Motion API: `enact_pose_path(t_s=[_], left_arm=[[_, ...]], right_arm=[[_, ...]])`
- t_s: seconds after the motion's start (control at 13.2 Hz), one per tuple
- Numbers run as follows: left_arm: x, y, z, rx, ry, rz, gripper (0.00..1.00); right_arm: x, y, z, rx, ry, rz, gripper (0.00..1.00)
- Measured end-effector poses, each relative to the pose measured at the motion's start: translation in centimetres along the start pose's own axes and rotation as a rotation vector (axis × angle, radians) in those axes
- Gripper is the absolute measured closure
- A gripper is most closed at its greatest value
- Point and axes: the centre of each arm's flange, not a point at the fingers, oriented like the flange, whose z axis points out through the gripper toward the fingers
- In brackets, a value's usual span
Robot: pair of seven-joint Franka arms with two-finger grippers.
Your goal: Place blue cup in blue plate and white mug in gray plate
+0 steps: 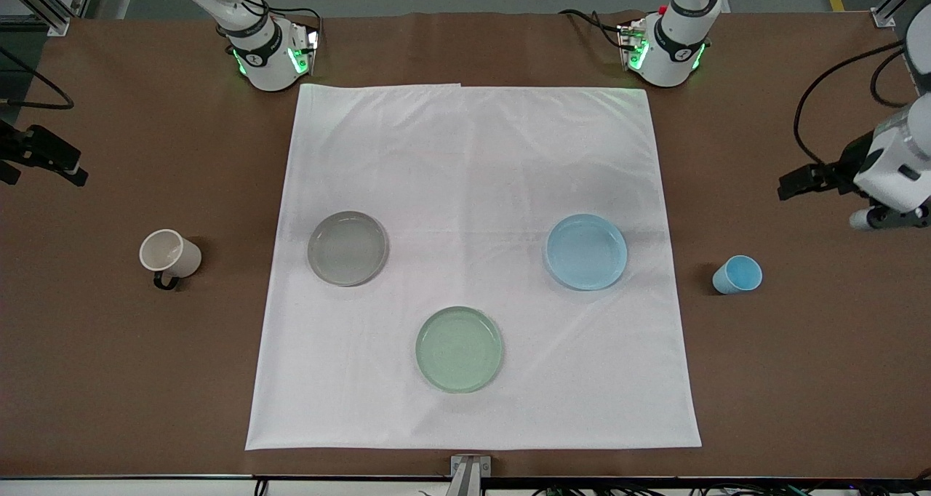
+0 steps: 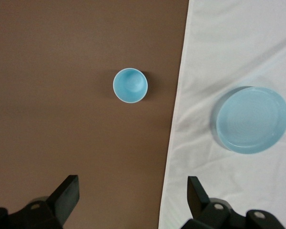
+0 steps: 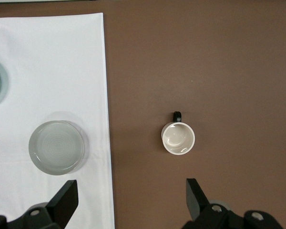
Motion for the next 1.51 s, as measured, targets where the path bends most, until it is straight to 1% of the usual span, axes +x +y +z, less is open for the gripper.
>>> enact_pose_path(t_s=[0.15,0.3,0.53,0.68,0.76,0.83,0.91,1.06,1.13,1.21,1.36,1.51], left_arm=[[1.6,-0.7,5.7,0.014,0.008,-0.004,0.0],[2.6,-3.1,10.3,0.004,0.009,-0.038,0.0],[3.9,-5.6,16.3,-0.014,0.0,-0.075,0.0],[4.8,-6.3,20.1,-0.025,-0.006,-0.087,0.03],[5.2,-6.5,21.6,-0.029,-0.004,-0.09,0.03],[5.6,-6.4,22.9,-0.034,0.002,-0.091,0.1],[5.8,-6.3,23.8,-0.037,0.008,-0.09,0.1],[6.3,-6.1,25.2,-0.042,0.022,-0.088,0.26],[6.4,-6.1,25.9,-0.044,0.023,-0.088,0.27],[6.5,-6.0,26.6,-0.046,0.022,-0.088,0.35],[6.6,-5.8,27.2,-0.048,0.019,-0.085,0.59],[6.6,-5.3,27.2,-0.049,0.02,-0.08,0.81]], right_arm=[[0.5,0.3,1.4,-0.002,-0.027,0.0,0.0],[1.6,1.4,4.4,-0.01,-0.075,0.012,0.0],[5.1,4.5,13.0,-0.015,-0.123,0.021,0.0],[6.9,7.8,19.7,-0.01,-0.14,-0.021,0.0],[7.5,9.3,22.7,-0.008,-0.145,-0.033,0.0],[7.7,10.3,25.6,-0.007,-0.148,-0.036,0.0],[7.8,10.8,27.6,-0.007,-0.146,-0.037,0.0],[7.6,11.2,30.9,-0.013,-0.113,-0.035,0.0],[7.1,11.4,32.5,-0.017,-0.093,-0.036,0.0],[6.6,11.6,34.1,-0.019,-0.079,-0.039,0.0],[5.7,11.7,36.4,-0.019,-0.078,-0.041,0.0],[5.1,11.6,37.8,-0.018,-0.078,-0.043,0.0]])
